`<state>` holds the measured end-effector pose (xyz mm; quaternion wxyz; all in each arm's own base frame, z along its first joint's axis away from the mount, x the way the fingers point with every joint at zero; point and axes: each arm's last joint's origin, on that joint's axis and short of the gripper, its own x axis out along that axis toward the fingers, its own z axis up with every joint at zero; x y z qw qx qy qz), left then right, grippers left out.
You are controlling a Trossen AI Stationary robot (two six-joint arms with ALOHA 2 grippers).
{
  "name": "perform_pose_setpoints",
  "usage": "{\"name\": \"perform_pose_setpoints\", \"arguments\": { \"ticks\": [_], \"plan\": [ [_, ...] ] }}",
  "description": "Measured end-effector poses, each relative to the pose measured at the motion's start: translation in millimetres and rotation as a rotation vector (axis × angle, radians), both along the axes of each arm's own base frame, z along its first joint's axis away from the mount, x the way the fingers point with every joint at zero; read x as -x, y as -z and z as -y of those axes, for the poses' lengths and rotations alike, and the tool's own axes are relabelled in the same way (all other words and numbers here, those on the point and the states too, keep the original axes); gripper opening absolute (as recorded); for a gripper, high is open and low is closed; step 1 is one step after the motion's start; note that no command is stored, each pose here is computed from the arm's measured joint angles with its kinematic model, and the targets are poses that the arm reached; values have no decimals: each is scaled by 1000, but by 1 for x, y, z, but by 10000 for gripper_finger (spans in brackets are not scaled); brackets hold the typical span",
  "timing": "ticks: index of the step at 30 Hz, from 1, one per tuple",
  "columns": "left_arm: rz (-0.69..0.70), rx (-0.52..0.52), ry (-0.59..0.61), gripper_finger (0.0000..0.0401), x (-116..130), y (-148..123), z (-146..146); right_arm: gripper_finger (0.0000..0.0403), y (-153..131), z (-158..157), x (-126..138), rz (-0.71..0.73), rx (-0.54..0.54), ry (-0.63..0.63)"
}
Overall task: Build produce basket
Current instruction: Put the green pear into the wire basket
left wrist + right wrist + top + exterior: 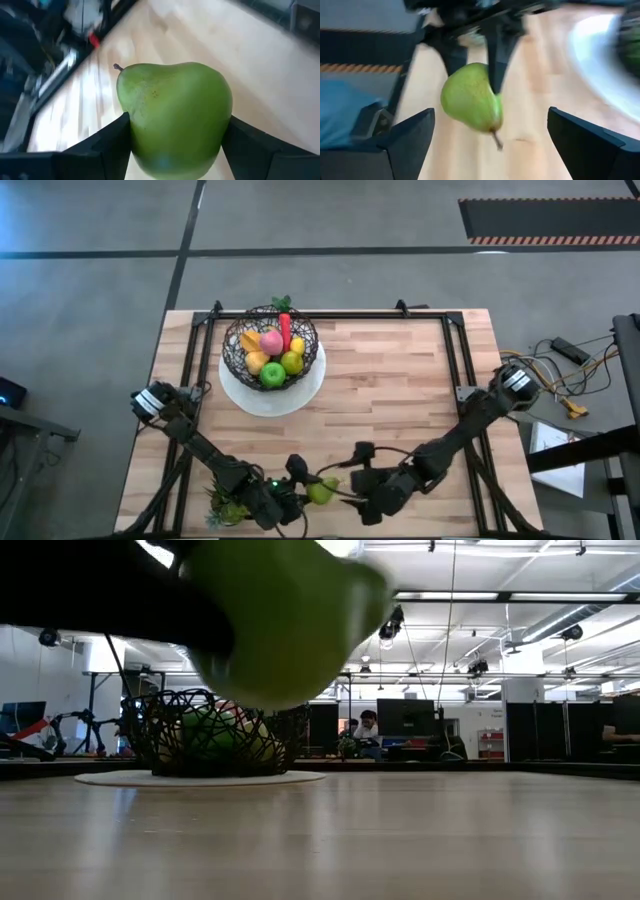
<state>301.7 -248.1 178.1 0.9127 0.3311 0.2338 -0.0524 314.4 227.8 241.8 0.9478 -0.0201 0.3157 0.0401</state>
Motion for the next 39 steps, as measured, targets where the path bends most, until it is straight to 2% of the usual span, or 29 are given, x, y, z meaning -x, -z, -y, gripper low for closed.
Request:
{"name": "perform_pose_setpoints", "arguments": {
  "ticks": [4,6,9,12,15,19,24,27,32,39],
  "plan": [
    [-33,-58,-152,241,13,-3,-10,367,-15,-2,24,70,127,159],
    [-22,-93,-261,241,22,-12,-20,367,-17,-6,36,124,199,258],
    [34,-122,-441,240,37,-33,-44,367,-12,-16,50,212,249,357],
    [97,-110,-615,239,48,-61,-80,367,2,-26,55,259,258,407],
    [132,-53,-765,239,49,-90,-127,367,21,-34,53,254,279,420],
    [71,-28,-896,238,39,-106,-197,367,40,-39,47,248,307,425],
    [-30,27,-987,237,30,-92,-274,367,48,-40,44,248,321,430],
    [-40,30,-1057,246,31,-75,-304,367,47,-42,45,254,317,428],
    [36,25,-1110,260,32,-55,-327,367,46,-43,46,257,323,421],
    [111,47,-1096,263,24,-36,-332,367,44,-44,45,262,319,423]
  ]
}}
